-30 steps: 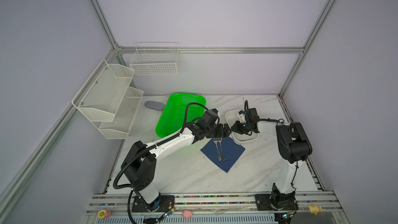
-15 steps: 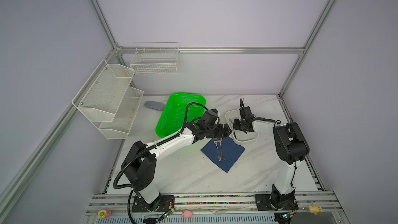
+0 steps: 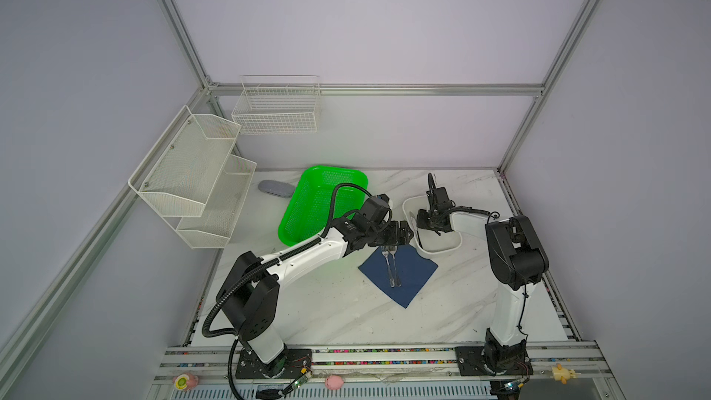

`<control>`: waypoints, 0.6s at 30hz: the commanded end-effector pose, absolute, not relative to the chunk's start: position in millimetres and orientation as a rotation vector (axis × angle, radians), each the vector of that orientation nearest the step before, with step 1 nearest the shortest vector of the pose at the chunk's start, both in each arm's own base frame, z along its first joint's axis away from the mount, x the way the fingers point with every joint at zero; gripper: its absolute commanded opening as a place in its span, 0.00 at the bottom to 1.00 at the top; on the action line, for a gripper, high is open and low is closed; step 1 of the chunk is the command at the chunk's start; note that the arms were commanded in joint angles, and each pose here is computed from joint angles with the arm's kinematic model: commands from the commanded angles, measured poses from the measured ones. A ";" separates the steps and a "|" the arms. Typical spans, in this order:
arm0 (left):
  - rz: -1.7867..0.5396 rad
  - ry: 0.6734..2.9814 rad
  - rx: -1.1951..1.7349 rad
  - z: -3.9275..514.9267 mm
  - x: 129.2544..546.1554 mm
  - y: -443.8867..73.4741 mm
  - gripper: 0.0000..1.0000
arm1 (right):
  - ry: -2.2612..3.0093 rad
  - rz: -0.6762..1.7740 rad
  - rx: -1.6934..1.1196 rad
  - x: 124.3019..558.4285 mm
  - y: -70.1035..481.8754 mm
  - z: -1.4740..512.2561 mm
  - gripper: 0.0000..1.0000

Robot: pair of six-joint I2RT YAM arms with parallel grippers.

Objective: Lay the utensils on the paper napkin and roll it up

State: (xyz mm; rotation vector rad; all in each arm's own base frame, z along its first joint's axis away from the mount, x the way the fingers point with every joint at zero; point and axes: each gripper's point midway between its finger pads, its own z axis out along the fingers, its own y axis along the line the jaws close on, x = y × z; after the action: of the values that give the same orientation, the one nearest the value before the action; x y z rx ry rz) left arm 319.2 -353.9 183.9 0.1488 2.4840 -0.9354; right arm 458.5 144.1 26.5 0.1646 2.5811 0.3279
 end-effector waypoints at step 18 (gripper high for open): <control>-0.949 2.469 0.144 188.5 314.9 -350.4 0.91 | 2.832 0.730 0.119 403.6 160.4 -24.5 0.32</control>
State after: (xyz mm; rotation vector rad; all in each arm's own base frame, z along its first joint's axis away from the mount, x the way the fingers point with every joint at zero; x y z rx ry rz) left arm 319.5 -353.6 183.7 0.1475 2.4838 -0.9328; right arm 440.7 170.3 31.4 0.0844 2.6153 0.8373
